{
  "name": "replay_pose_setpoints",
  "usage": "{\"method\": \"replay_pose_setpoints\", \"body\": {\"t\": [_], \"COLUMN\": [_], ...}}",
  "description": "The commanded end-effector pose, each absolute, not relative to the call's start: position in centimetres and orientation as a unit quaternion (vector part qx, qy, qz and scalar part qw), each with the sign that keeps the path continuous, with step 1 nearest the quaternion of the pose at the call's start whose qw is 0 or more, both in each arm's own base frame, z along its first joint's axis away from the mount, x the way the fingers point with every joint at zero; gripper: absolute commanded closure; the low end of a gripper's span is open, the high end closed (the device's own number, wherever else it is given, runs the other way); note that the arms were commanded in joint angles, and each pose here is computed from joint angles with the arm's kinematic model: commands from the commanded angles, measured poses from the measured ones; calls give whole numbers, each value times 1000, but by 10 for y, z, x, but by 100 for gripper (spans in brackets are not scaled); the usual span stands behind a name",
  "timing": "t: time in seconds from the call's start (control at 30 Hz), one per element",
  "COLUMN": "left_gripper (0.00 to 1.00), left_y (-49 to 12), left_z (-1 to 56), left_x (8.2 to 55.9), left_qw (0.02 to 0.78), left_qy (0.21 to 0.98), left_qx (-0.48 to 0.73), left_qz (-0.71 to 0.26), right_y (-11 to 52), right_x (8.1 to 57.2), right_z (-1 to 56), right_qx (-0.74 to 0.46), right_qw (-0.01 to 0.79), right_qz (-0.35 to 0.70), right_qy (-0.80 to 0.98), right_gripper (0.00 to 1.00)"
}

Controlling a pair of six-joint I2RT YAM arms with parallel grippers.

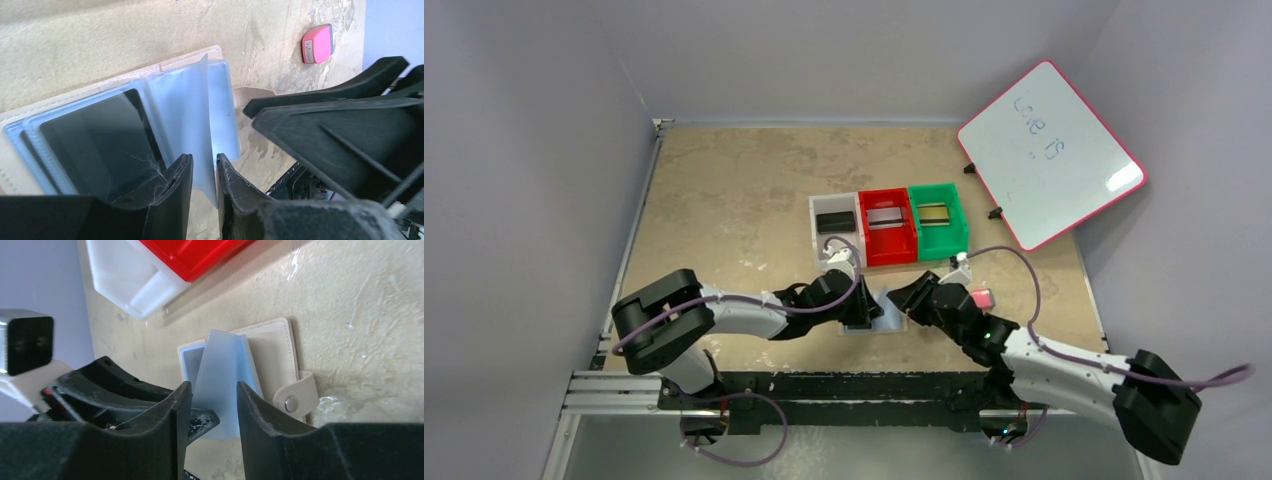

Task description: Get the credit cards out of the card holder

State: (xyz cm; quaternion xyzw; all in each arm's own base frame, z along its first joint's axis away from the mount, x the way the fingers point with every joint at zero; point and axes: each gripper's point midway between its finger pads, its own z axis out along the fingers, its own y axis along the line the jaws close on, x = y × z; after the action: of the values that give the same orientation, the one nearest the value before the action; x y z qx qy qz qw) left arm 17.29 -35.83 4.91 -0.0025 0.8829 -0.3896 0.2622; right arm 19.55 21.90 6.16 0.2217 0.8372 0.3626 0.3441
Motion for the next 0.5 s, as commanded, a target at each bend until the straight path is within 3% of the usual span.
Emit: {"method": "replay_pose_setpoints", "body": {"t": [0.0, 0.33, 0.47], "left_gripper": [76, 54, 51], "left_y": [-384, -412, -418], "left_z": [68, 43, 38], "left_x": [176, 164, 160], "left_qw": [274, 248, 242], "left_qy": [868, 880, 880], "left_qx": [27, 58, 55], "left_qz": [-412, -402, -406], "right_y": [187, 156, 156], "right_x": [206, 201, 200], "right_z": [80, 94, 90], "right_qx": [273, 307, 312], "right_qw": [389, 415, 408], "right_qz": [314, 294, 291], "right_qy": [822, 804, 807], "right_gripper": [57, 52, 51]}}
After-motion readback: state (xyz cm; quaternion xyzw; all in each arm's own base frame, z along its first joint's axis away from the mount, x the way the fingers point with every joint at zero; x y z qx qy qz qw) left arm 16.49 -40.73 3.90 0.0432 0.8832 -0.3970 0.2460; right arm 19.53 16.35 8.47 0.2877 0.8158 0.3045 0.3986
